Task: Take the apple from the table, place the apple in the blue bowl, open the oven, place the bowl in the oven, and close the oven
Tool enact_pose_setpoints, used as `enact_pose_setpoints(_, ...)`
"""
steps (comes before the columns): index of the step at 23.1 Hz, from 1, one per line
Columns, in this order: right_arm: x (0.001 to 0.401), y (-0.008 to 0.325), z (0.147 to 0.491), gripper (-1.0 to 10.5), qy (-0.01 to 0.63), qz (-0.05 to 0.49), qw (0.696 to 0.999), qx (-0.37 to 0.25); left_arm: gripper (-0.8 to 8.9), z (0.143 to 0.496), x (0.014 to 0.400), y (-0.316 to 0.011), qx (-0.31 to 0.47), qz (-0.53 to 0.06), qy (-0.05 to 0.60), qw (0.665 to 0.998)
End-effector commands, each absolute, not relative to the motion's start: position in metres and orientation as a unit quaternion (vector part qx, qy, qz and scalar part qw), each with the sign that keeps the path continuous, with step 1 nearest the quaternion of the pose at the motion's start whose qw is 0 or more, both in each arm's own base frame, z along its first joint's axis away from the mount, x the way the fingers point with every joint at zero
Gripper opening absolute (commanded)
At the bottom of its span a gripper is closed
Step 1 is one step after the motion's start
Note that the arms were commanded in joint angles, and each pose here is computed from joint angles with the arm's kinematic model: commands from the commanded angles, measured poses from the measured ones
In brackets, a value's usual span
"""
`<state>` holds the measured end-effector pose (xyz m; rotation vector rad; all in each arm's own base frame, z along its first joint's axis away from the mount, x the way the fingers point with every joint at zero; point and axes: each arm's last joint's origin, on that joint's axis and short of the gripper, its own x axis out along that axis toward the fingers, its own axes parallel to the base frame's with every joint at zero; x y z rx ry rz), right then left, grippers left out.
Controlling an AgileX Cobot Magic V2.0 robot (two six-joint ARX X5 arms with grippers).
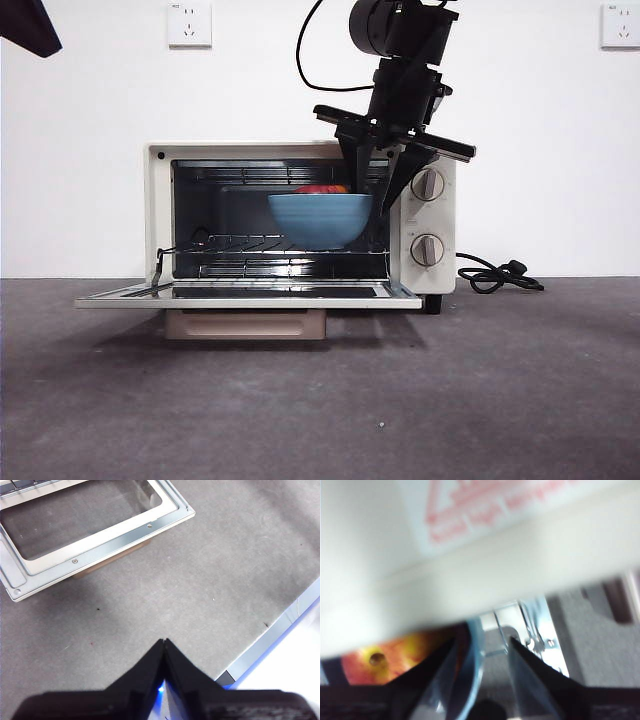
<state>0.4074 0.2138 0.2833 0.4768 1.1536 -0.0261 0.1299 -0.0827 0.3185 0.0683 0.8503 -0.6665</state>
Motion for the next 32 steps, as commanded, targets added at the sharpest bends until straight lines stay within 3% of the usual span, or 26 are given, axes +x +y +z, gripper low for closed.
enact_pose_setpoints(1, 0.410, 0.216, 0.280, 1.9, 0.534, -0.004, 0.818, 0.214, -0.06, 0.316, 0.129, -0.082, 0.040, -0.318, 0.408, 0.855)
enact_pose_setpoints(8, 0.408, 0.220, 0.280, 1.9, 0.532, 0.010, 0.826, 0.187, -0.05, 0.316, 0.128, -0.082, 0.041, -0.318, 0.410, 0.854)
enact_pose_setpoints(19, 0.394, 0.225, 0.306, 1.9, 0.477, 0.010, 0.871, 0.116, -0.06, 0.316, 0.128, -0.082, 0.042, -0.318, 0.410, 0.854)
enact_pose_setpoints(25, 0.378, 0.218, 0.340, 1.9, 0.438, 0.039, 0.895, 0.071, -0.06, 0.315, 0.129, -0.081, 0.054, -0.294, 0.407, 0.863)
enact_pose_setpoints(32, 0.329, 0.210, 0.398, 1.9, 0.381, 0.094, 0.919, -0.043, -0.08, 0.314, 0.140, -0.076, 0.047, -0.261, 0.402, 0.876)
